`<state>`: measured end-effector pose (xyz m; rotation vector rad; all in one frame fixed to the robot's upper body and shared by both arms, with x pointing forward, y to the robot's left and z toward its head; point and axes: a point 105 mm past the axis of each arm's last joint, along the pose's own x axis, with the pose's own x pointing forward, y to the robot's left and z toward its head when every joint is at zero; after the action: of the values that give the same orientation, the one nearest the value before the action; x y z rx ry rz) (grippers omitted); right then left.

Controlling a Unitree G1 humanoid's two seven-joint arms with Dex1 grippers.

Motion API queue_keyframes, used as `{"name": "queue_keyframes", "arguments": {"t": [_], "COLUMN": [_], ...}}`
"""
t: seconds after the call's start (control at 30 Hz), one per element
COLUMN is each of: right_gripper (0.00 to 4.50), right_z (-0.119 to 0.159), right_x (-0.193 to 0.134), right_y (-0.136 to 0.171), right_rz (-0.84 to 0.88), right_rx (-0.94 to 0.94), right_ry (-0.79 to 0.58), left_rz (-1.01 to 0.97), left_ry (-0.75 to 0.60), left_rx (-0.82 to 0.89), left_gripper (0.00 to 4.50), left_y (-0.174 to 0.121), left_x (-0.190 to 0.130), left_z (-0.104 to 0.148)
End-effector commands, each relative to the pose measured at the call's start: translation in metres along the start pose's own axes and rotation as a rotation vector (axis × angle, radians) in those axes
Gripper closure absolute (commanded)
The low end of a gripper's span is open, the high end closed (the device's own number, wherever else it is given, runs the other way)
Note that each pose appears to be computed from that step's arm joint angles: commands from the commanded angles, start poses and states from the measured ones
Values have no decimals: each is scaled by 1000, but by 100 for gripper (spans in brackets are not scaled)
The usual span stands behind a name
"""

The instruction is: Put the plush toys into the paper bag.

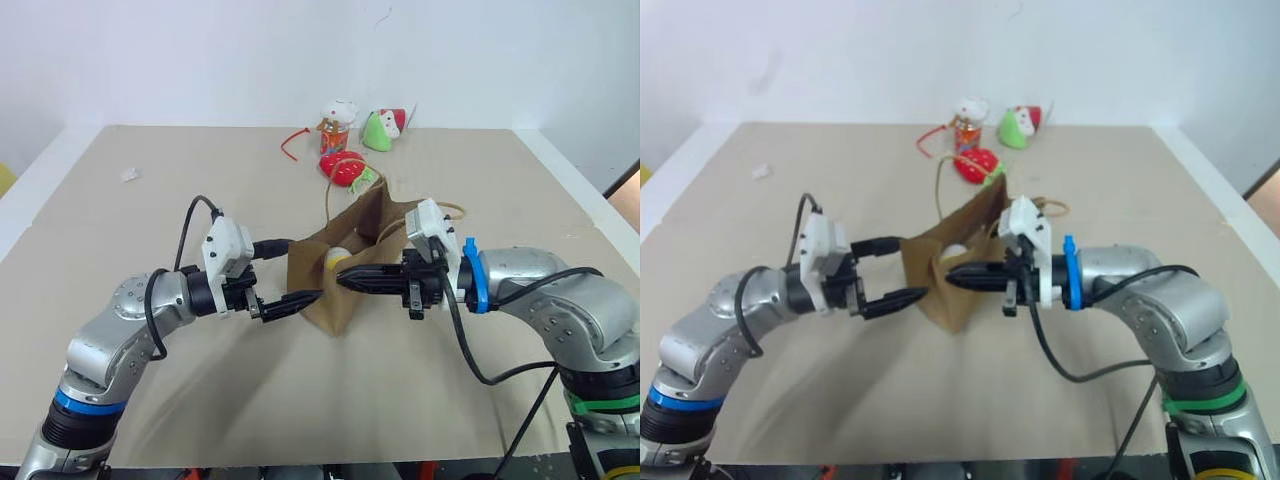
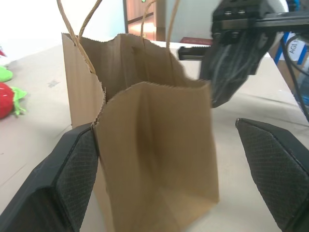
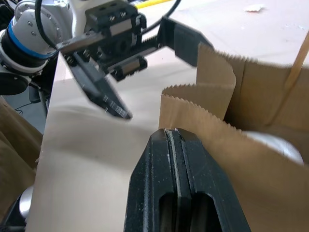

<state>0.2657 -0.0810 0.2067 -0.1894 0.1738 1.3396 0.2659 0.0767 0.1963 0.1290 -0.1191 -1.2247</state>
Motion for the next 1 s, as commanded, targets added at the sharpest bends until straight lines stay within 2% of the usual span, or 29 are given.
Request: {"name": "queue_keyframes", "arguments": {"t": [0.03,0.13,0.33,0.57,0.8,0.9,1.0], "right_gripper": [442,442,442,442,442,450,450], "right_z": [6,4,1,-2,0,-1,-1], "right_x": [3,5,9,8,8,7,6], "right_y": [-2,-5,-5,-5,-6,-6,-6], "right_rz": [-12,-22,-22,-28,-36,-40,-42], "right_rx": [-57,-67,-74,-79,-87,-91,-95], "right_ry": [-7,0,6,17,10,13,17], "left_rz": [-54,-66,30,41,18,26,45], "left_ry": [-36,-35,-21,28,-7,-7,-19], "left_rx": [36,14,-24,-26,-51,-69,-100], "left_gripper": [0,0,0,0,0,84,201], "left_y": [-10,-13,7,9,8,10,15], "left_x": [6,6,8,20,28,29,29], "left_z": [14,14,8,-2,1,0,0]}}
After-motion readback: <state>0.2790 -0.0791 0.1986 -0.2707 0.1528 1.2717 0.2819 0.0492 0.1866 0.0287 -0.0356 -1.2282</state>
